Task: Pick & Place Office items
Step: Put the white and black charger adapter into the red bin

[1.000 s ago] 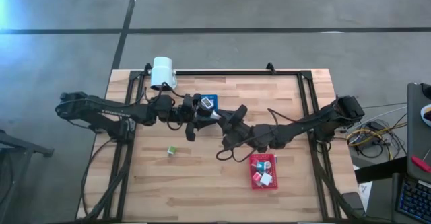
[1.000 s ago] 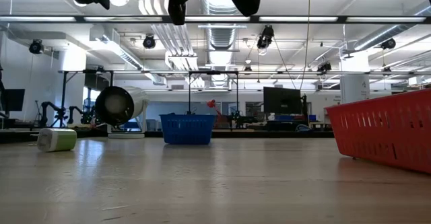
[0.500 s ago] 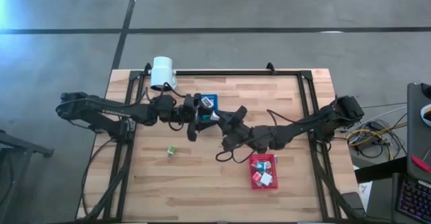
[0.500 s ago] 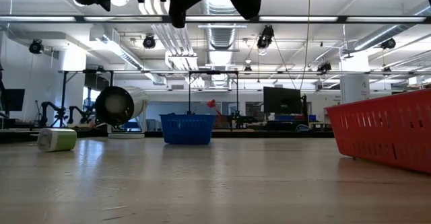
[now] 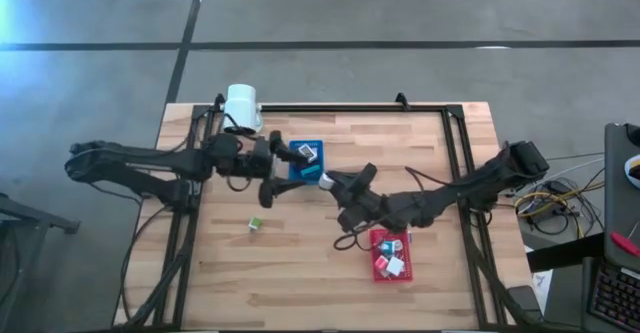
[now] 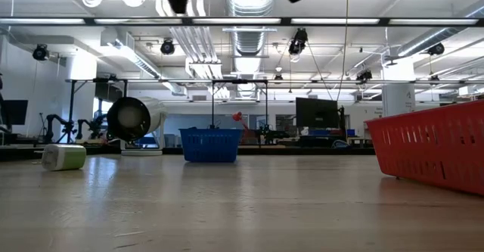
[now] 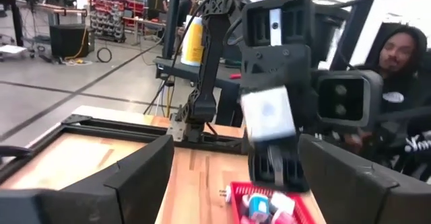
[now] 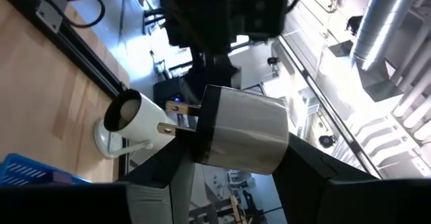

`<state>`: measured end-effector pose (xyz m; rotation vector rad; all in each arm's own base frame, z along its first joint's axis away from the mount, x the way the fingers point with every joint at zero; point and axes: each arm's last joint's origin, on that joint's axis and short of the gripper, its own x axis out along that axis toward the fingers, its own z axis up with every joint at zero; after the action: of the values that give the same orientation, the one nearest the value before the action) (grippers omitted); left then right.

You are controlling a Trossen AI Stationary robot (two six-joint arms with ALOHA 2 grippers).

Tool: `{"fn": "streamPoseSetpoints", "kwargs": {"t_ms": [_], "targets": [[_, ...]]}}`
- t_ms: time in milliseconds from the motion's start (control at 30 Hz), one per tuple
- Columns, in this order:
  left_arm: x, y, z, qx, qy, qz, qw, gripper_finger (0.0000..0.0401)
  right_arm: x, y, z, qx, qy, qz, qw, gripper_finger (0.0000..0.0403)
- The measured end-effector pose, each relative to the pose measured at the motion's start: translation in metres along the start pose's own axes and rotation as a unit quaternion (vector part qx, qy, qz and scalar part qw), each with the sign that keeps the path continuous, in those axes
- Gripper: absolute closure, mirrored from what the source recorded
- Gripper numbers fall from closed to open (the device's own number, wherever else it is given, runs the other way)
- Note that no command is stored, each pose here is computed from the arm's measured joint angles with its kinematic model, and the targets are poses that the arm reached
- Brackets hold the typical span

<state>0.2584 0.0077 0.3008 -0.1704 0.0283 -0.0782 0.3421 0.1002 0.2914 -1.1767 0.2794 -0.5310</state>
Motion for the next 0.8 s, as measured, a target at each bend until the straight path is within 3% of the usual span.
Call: {"fn": "streamPoseSetpoints", "kwargs": {"t_ms": [233,467,633,800], "targets": [[-0.045,-0.006,0.002,0.048,0.009,0.005,0.999,0.0078,-0.025,-0.018,-0.011,0.044,-0.014,-0.001,0.999,0.0250],[-0.088,0.001,-0.031,0.053,-0.024,0.120,0.991,0.0095,-0.044,-0.032,-0.031,0.100,-0.007,0.034,0.994,0.0250],[-0.111,0.004,-0.060,0.094,-0.032,0.123,0.987,0.0161,-0.057,-0.041,-0.044,0.152,-0.035,0.061,0.986,0.0250],[-0.125,0.006,-0.090,0.137,-0.023,0.121,0.983,0.0273,-0.069,-0.048,-0.057,0.209,-0.059,0.102,0.971,0.0250]]}}
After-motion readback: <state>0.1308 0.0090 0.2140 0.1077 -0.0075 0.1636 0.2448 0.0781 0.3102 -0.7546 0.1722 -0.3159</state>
